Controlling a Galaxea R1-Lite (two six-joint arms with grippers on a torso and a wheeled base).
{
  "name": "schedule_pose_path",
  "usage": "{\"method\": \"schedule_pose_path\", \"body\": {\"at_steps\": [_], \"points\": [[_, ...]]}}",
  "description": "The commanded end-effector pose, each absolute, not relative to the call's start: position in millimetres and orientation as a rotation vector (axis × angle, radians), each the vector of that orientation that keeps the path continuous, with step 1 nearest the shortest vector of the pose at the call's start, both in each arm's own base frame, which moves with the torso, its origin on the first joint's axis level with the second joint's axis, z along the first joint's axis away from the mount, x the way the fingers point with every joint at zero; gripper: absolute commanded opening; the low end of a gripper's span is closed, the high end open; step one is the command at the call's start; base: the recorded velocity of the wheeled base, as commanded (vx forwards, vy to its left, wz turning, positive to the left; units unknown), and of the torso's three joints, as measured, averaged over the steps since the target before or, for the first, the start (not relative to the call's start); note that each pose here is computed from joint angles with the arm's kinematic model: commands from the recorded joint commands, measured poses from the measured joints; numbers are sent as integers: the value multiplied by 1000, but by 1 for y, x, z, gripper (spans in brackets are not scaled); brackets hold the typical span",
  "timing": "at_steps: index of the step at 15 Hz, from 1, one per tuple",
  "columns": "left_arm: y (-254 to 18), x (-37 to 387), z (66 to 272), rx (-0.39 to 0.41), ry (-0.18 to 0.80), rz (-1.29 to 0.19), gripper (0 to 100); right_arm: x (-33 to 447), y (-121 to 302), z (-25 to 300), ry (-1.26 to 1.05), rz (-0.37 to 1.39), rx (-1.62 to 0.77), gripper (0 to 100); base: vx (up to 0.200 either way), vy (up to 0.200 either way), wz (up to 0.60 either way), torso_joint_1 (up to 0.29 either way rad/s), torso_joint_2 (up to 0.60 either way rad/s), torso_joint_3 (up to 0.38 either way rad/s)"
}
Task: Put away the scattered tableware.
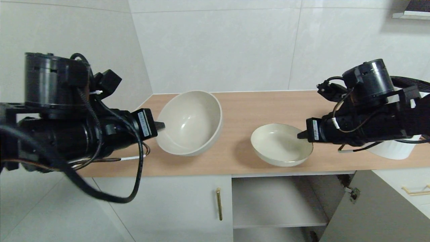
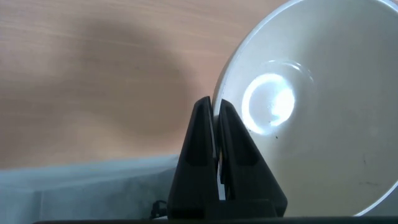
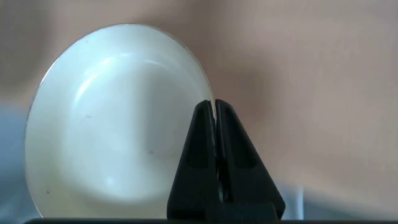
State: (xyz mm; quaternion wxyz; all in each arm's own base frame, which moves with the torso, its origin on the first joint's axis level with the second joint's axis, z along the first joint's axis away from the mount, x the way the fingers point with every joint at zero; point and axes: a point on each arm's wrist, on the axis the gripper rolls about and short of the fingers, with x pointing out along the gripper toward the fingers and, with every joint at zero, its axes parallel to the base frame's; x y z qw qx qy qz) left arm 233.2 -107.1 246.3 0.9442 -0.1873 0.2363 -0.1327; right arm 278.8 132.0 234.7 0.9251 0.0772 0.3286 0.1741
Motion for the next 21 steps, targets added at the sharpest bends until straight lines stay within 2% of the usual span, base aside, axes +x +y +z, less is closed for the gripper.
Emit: {"method": "schedule_pose_path", "body": {"at_steps": [1, 5, 8, 14, 21], "points": [[-92, 198, 247, -358, 461, -338, 0, 239, 114, 249, 652, 383, 167, 0, 0, 0, 0, 0, 0, 0], [-87, 179, 224, -338, 530, -348, 0, 225, 106, 225, 725, 365, 144, 0, 0, 0, 0, 0, 0, 0], [-88, 182, 219, -335, 551, -345, 0, 225, 107, 220, 745, 359, 138, 0, 0, 0, 0, 0, 0, 0], [-90, 186, 216, -330, 565, -340, 0, 229, 107, 217, 753, 349, 137, 0, -200, 0, 0, 4, 2, 4], [-91, 189, 213, -324, 580, -338, 0, 233, 109, 213, 766, 344, 133, 0, 0, 0, 0, 0, 0, 0]]}}
